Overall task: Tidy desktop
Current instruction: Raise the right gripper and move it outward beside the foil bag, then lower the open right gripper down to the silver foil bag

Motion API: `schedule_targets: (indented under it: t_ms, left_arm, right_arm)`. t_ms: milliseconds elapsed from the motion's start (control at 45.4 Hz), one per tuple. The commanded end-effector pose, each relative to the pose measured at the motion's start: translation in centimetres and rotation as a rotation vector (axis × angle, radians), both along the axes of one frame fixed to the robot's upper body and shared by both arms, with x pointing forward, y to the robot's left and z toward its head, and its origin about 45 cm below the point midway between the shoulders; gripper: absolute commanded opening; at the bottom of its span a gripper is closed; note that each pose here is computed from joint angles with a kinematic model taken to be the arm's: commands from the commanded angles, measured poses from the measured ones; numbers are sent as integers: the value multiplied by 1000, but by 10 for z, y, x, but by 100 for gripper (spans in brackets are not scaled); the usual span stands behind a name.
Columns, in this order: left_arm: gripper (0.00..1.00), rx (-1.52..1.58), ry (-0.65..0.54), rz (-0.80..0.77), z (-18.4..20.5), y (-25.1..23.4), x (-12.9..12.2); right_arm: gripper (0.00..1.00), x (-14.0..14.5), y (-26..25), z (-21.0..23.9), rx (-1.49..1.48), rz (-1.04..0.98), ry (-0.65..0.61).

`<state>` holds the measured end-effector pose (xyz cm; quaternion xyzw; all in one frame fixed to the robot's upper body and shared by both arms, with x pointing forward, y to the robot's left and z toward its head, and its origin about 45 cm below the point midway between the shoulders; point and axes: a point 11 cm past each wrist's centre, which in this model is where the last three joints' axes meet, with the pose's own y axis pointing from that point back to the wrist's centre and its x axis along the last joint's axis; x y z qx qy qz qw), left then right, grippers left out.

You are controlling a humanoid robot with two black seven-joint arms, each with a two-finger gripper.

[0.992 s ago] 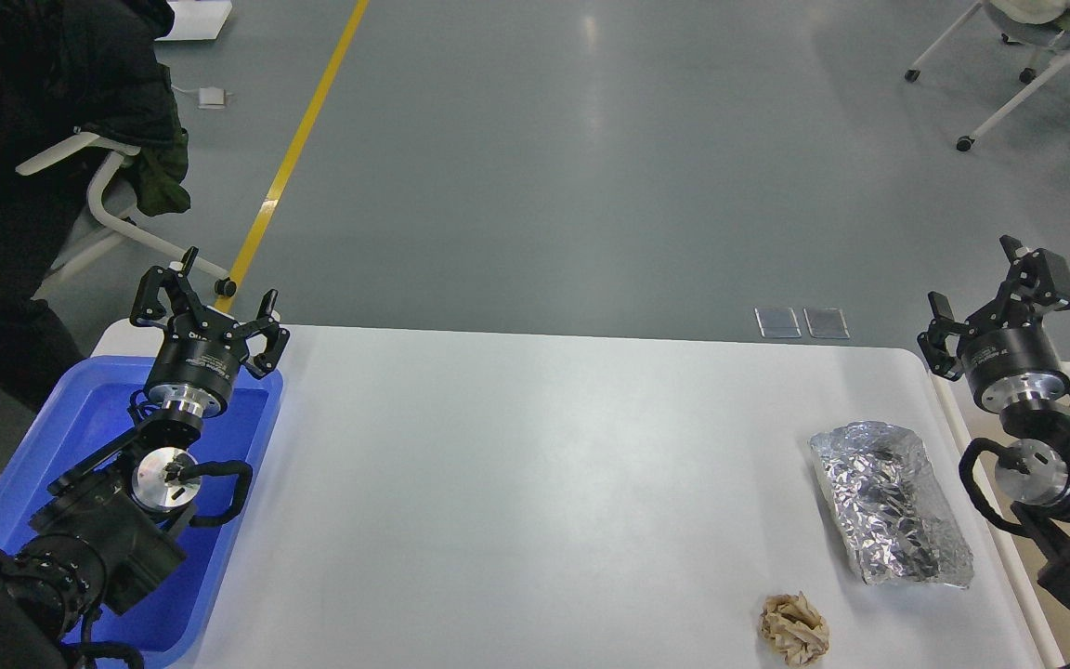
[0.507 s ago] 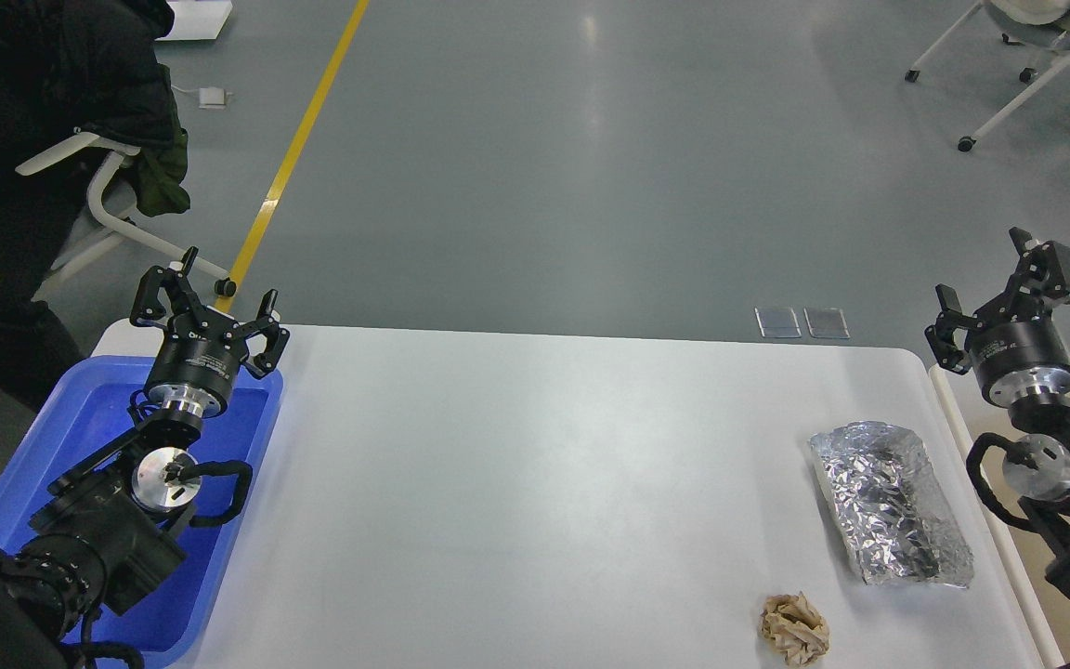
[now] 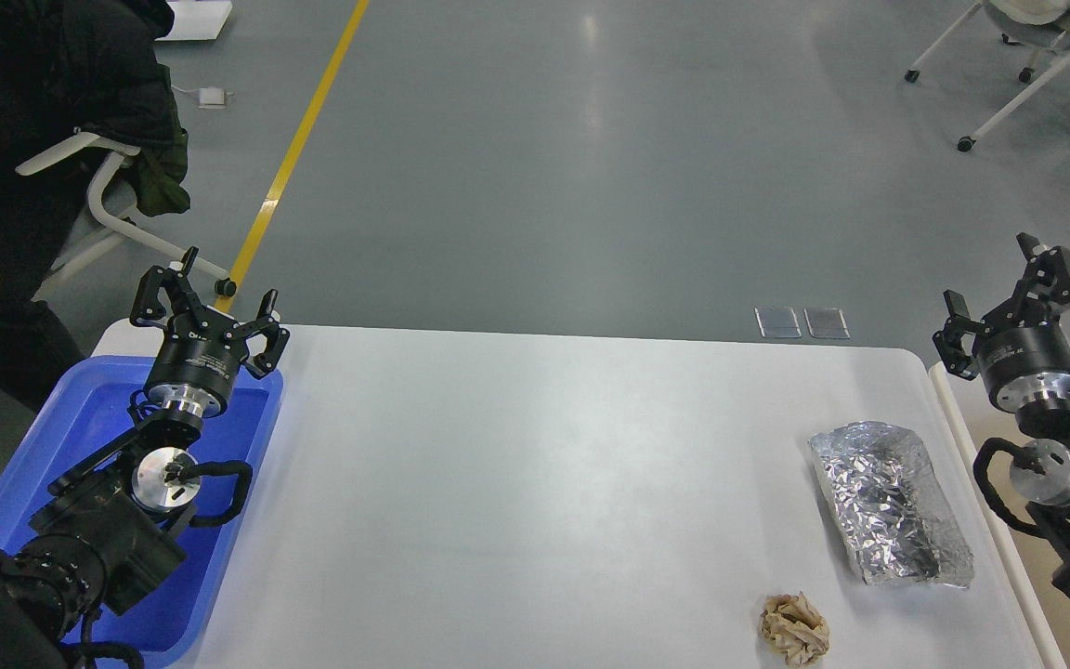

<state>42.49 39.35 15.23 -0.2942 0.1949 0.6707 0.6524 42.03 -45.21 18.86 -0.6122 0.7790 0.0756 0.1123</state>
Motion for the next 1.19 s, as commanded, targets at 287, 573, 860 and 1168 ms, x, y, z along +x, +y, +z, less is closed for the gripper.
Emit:
schedule_targets:
  t_ms: [287, 573, 860, 1168]
  left_arm:
    - [100, 0, 0, 0, 0, 0, 0]
    - [100, 0, 0, 0, 0, 0, 0]
    - [100, 0, 0, 0, 0, 0, 0]
    - [100, -1, -1, 1, 0, 0, 0]
  right_arm:
    - [100, -5, -32, 17, -408, 123, 170]
    - [100, -11, -53, 34, -873, 324, 363]
    - [99, -14, -40, 25, -1433, 687, 519]
    - [99, -38, -44, -6, -1931, 948, 549]
